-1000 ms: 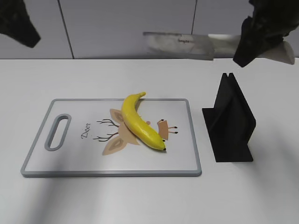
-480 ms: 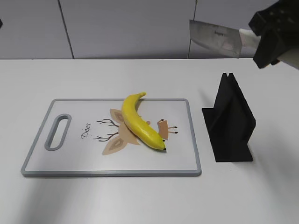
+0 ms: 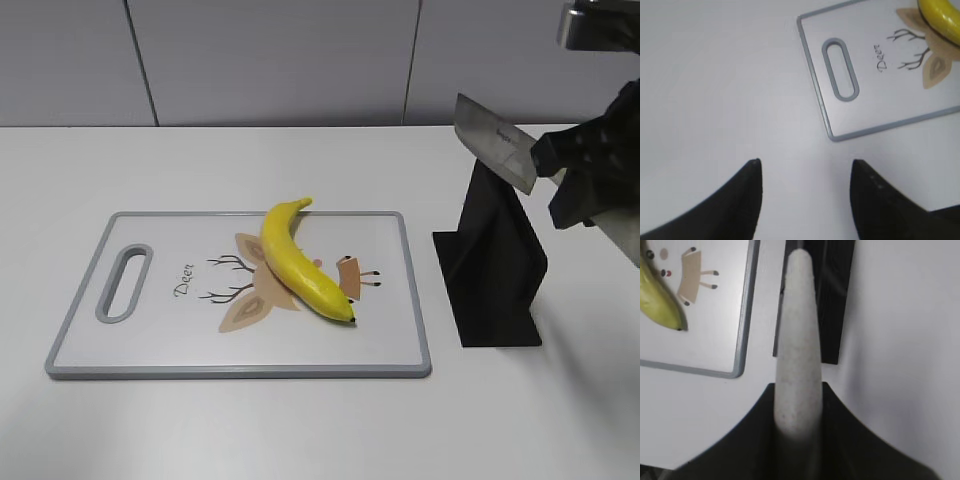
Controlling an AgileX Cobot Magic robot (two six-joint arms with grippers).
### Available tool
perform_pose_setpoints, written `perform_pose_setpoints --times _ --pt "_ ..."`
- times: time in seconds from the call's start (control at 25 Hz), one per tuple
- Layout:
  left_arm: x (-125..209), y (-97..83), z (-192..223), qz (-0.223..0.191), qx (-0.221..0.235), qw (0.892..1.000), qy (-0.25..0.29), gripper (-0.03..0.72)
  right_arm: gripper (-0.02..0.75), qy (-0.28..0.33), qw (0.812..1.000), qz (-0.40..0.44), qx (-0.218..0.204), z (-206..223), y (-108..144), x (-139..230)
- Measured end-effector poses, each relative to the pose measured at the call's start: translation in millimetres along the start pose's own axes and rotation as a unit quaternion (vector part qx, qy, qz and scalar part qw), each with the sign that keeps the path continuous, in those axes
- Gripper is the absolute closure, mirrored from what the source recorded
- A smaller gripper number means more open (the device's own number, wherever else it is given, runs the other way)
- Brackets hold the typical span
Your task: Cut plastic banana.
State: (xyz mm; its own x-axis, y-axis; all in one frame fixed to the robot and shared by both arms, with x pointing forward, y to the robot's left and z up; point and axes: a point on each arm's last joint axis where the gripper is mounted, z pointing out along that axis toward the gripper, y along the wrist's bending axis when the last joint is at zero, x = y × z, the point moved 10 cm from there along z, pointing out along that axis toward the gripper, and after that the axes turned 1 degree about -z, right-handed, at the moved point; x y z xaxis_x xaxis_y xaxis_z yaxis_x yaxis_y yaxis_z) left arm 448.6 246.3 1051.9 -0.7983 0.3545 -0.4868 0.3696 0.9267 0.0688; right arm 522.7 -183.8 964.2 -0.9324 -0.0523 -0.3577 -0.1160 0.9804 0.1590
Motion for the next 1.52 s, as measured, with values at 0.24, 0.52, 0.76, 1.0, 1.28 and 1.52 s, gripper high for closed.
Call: perform_pose_setpoints --times 0.24,0.52,0.76,1.0,1.28,1.52 --pt "63 -7.3 -6 0.0 -0.009 0.999 -0.037 0.142 0.56 -0.039 0.999 0.013 0.011 2 -5 -13" --pt "114 -14.9 -1 0.0 -0.02 0.993 -0.116 0.143 0.56 -0.042 0.999 0.017 0.011 2 -5 -14" --pt "136 -21.4 1 -0.003 -0.018 0.985 -0.173 0.144 0.56 -0.041 0.999 0.024 0.011 2 -5 -14" --pt "138 -23.2 -18 -0.004 -0.025 0.967 -0.253 0.144 0.56 -0.039 0.999 0.026 0.011 3 -6 -13" --pt "141 -27.3 -22 -0.006 -0.017 0.962 -0.273 0.144 0.56 -0.013 0.999 0.03 0.017 19 -7 -9" --pt "141 -27.7 -22 -0.006 -0.016 0.962 -0.274 0.144 0.56 0.015 0.999 0.042 0.013 27 -5 1"
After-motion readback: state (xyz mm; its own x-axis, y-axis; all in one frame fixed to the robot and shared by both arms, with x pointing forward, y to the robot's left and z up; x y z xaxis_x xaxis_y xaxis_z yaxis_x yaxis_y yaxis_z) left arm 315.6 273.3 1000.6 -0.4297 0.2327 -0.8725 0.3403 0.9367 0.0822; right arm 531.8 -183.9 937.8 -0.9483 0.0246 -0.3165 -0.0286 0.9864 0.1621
